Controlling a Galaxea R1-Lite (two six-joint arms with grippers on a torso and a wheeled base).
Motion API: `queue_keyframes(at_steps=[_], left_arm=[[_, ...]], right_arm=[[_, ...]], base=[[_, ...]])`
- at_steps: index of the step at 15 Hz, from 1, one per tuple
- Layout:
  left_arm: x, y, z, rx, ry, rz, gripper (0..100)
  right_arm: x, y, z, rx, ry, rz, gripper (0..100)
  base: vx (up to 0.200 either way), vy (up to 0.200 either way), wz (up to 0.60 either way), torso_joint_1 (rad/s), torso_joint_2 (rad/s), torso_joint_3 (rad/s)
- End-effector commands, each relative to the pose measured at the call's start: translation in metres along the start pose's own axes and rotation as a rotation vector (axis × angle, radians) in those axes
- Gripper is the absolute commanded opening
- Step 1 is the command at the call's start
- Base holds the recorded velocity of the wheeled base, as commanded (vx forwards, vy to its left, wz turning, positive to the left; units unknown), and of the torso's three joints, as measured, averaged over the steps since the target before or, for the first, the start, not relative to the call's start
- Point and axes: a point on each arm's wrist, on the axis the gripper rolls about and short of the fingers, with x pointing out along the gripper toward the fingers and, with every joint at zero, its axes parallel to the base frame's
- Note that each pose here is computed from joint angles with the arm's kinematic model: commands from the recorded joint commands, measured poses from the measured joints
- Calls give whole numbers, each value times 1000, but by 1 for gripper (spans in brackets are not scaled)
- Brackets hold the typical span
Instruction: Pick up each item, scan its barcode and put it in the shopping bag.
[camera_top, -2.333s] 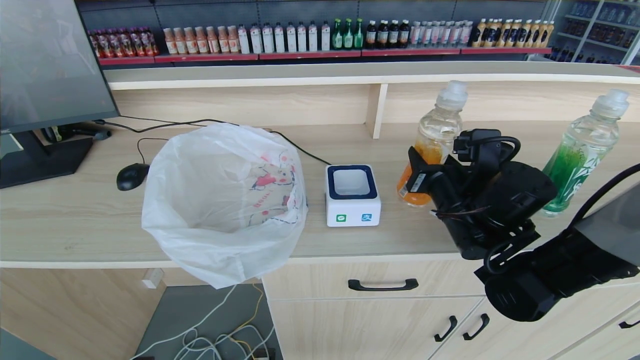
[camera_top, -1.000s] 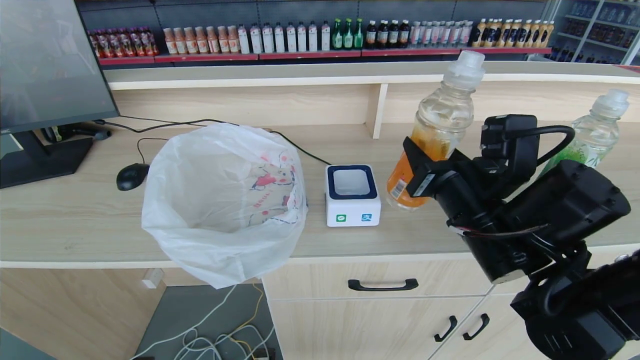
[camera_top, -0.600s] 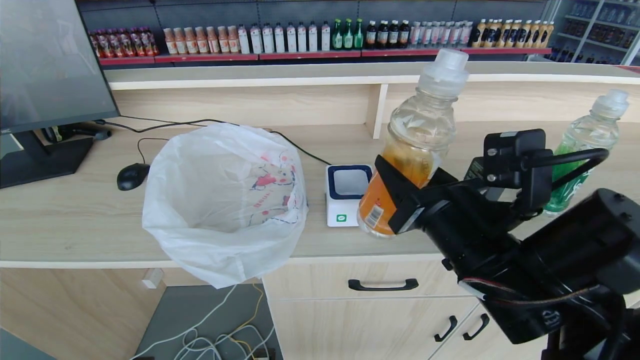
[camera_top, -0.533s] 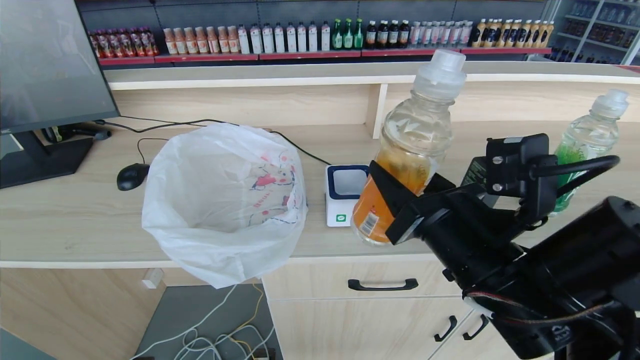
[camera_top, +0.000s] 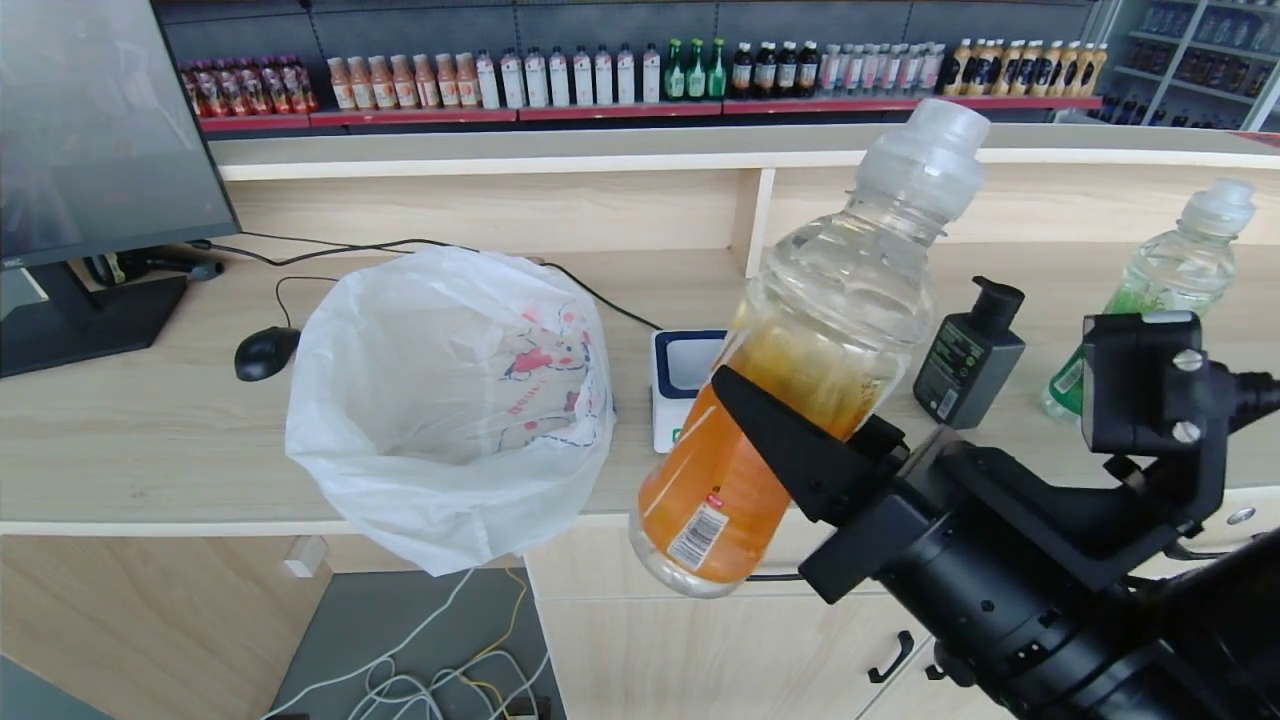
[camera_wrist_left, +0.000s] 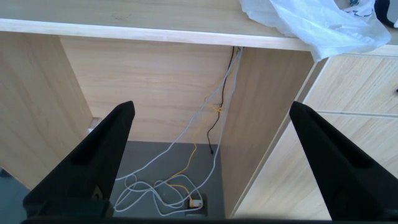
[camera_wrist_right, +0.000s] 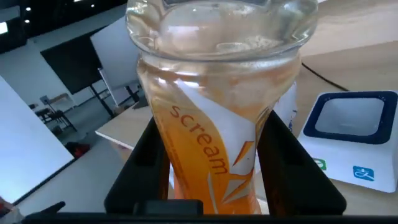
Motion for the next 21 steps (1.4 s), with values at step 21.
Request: queue_keyframes(at_steps=[21], left_arm=[[0,0,0,0,0,0,100]], right_arm=[[4,37,24,487,-19,202,0]], base=[[0,0,0,0,0,0]])
